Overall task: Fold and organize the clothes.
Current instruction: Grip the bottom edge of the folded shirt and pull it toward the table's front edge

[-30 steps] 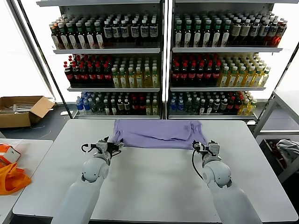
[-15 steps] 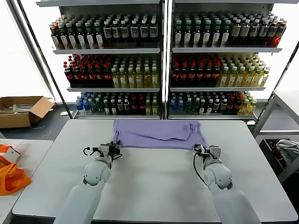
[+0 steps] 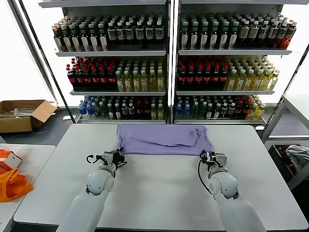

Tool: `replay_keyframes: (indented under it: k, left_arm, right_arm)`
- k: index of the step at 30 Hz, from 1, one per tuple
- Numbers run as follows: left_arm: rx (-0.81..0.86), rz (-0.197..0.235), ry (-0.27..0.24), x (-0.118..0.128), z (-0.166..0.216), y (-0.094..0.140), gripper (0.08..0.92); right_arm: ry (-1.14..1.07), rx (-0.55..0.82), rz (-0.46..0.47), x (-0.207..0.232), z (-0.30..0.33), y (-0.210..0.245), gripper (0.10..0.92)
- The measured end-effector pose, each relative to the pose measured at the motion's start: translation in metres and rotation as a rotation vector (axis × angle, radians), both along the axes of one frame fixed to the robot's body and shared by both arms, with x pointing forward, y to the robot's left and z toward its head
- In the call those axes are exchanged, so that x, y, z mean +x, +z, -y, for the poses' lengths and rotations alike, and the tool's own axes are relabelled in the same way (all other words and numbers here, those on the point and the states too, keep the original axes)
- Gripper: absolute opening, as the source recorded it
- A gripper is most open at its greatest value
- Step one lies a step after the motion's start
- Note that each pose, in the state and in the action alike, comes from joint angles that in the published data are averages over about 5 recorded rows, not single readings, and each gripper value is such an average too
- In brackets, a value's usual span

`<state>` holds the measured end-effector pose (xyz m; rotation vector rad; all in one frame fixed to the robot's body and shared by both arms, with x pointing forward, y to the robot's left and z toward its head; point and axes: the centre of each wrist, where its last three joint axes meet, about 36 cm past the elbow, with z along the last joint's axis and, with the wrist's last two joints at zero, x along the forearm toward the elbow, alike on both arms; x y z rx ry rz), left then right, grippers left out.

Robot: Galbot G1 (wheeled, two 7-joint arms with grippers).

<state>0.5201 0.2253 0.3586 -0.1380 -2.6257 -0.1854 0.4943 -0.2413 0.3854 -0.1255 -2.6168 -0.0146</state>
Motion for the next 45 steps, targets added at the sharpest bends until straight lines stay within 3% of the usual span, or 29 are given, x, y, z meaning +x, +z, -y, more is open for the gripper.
replay_keyframes:
  k: [5,13,20,31,39,45]
  left_arm:
    - [-0.003,0.003,-0.009,-0.003,0.002,-0.001,0.100]
    - [-0.003,0.025,-0.029,-0.015,0.003,0.003,0.100]
    - [0.007,0.083,-0.047,-0.040,0.003,0.021,0.100]
    - [0.010,0.146,-0.072,-0.116,-0.002,0.047,0.100]
    - [0.024,0.130,-0.088,-0.186,-0.006,0.056,0.100]
    - [0.039,0.093,-0.084,-0.229,-0.008,0.055,0.100]
  right_arm:
    - [0.000,-0.002,0.017,-0.006,-0.001,0.001,0.115]
    - [0.012,-0.033,0.068,-0.025,-0.004,0.016,0.114]
    - [0.036,-0.057,0.122,-0.061,-0.016,0.040,0.114]
    - [0.033,-0.113,0.124,-0.145,-0.027,0.052,0.114]
    - [0.013,-0.166,0.066,-0.200,-0.028,0.056,0.114]
    - [0.014,-0.183,0.027,-0.228,-0.031,0.061,0.114]
